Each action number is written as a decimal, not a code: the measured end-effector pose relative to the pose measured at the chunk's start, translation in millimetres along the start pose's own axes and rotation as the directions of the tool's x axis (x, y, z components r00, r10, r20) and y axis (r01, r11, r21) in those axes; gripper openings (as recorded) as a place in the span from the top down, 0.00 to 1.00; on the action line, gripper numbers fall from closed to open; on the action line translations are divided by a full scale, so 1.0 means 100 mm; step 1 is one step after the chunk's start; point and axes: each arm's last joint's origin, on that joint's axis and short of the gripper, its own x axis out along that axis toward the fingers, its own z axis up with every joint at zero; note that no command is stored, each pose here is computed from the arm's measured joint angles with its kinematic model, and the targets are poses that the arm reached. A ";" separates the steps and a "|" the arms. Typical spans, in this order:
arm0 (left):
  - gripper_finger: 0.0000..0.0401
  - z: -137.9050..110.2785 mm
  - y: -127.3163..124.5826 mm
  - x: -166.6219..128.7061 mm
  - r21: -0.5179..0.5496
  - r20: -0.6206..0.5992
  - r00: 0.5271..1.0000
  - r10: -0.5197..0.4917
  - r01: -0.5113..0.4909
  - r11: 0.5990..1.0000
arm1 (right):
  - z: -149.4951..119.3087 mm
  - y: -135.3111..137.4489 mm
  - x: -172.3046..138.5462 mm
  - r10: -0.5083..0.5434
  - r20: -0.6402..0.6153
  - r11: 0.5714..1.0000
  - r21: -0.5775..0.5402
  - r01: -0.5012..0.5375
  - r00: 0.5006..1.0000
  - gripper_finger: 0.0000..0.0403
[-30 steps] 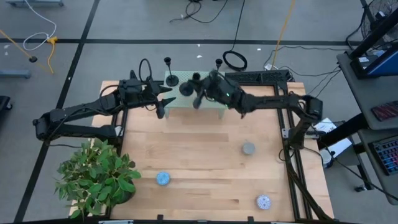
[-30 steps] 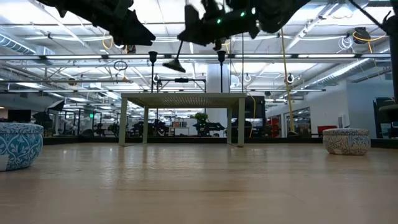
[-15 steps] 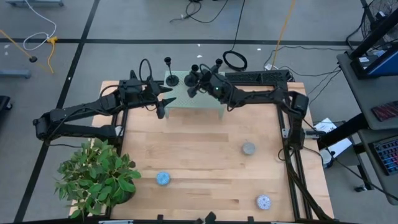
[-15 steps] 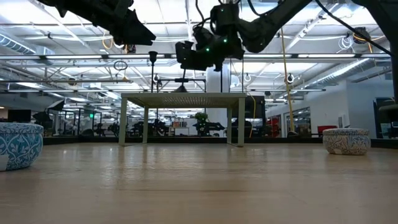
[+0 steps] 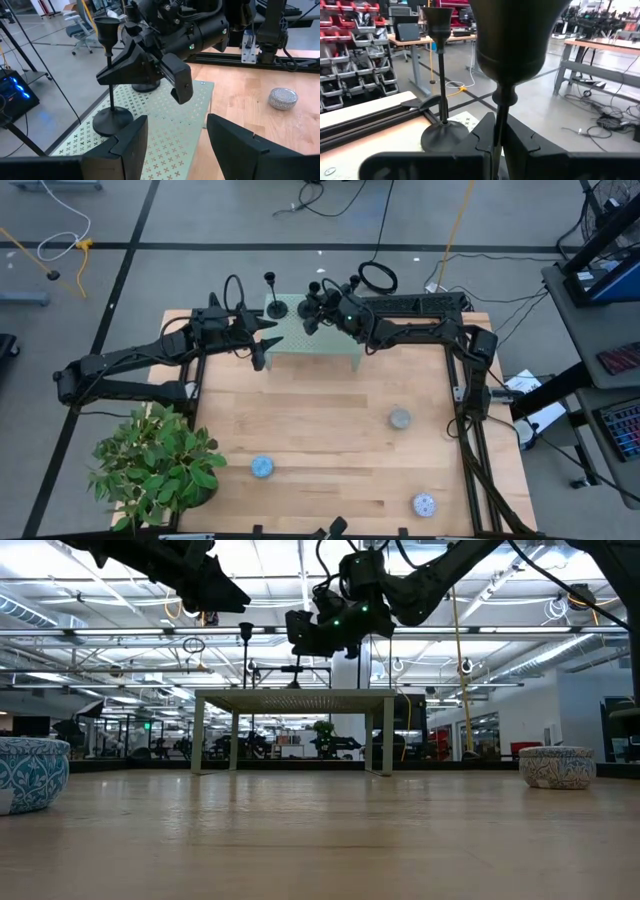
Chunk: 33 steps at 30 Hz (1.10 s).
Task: Pick & Place candle stick holders
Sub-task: Put the black candle holder on the shelf
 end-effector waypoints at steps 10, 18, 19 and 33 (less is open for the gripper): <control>0.47 0.00 0.00 0.00 0.000 0.000 1.000 0.000 0.000 1.000 | -0.03 0.00 0.00 -0.001 -0.024 1.000 -0.010 0.001 1.000 0.94; 0.47 0.00 0.00 0.00 -0.001 0.000 1.000 0.000 0.000 1.000 | -0.02 0.00 0.00 -0.004 -0.022 1.000 -0.008 0.004 1.000 0.80; 0.47 0.00 0.00 0.00 -0.001 0.000 1.000 0.000 0.000 1.000 | -0.02 0.00 0.00 -0.004 -0.022 1.000 -0.008 0.004 1.000 0.79; 0.47 -0.08 -0.05 -0.01 -0.035 -0.083 0.994 -0.073 0.071 0.997 | -0.04 0.07 -0.03 0.000 -0.044 0.998 -0.064 -0.003 0.999 0.67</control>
